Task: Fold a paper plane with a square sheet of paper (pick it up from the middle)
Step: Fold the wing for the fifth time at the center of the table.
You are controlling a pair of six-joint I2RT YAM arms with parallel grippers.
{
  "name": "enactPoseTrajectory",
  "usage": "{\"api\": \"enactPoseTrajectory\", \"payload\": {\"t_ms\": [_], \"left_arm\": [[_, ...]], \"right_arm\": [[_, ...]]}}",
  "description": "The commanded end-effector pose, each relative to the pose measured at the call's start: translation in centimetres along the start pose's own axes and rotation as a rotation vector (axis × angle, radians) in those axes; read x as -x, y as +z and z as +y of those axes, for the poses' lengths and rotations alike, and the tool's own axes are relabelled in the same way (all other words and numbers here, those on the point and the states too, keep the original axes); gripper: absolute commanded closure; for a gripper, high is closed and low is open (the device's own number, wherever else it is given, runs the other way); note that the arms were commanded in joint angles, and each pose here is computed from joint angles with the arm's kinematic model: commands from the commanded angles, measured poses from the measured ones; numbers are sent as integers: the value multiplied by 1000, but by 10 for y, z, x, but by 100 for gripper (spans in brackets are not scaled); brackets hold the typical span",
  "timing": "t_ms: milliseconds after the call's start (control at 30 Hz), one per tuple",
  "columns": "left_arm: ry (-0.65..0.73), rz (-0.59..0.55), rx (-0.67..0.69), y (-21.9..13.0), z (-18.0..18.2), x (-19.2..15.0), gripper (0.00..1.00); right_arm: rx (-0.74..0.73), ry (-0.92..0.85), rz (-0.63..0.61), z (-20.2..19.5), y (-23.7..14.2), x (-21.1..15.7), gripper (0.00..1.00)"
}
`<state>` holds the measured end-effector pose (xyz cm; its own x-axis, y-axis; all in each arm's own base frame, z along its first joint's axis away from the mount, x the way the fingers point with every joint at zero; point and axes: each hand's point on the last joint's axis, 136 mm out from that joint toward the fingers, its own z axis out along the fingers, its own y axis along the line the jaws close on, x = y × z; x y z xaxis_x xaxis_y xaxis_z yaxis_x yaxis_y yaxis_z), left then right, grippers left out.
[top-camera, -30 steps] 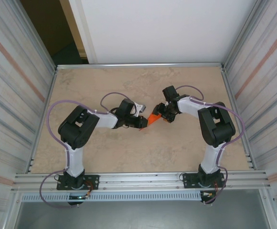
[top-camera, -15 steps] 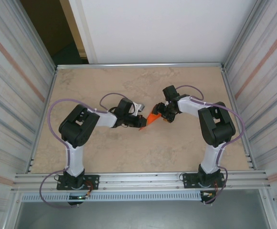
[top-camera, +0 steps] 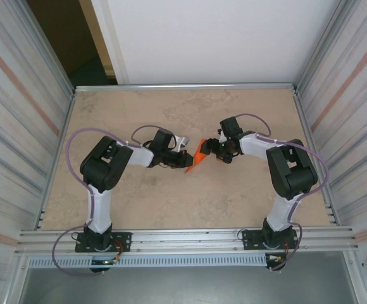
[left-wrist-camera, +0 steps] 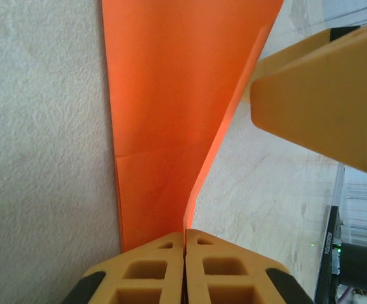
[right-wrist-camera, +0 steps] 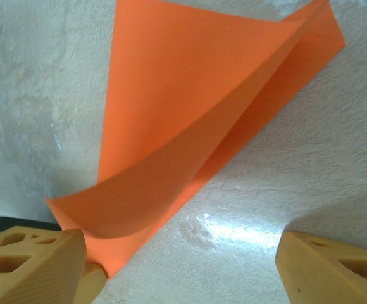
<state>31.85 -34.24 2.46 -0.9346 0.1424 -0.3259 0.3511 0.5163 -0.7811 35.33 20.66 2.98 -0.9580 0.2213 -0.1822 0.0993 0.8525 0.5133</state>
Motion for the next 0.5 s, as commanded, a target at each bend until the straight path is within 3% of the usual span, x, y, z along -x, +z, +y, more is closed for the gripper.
{"api": "enactPoseTrajectory", "payload": {"t_ms": [0, 267, 467], "left_arm": [[-116, 94, 142, 21, 54, -45, 91], [-128, 96, 149, 21, 56, -46, 92], [-135, 95, 153, 20, 57, -46, 92]], "right_arm": [[-34, -33, 85, -26, 32, -28, 22], [-239, 8, 127, -46, 47, -31, 29], [-315, 40, 155, -53, 59, -37, 26]]}}
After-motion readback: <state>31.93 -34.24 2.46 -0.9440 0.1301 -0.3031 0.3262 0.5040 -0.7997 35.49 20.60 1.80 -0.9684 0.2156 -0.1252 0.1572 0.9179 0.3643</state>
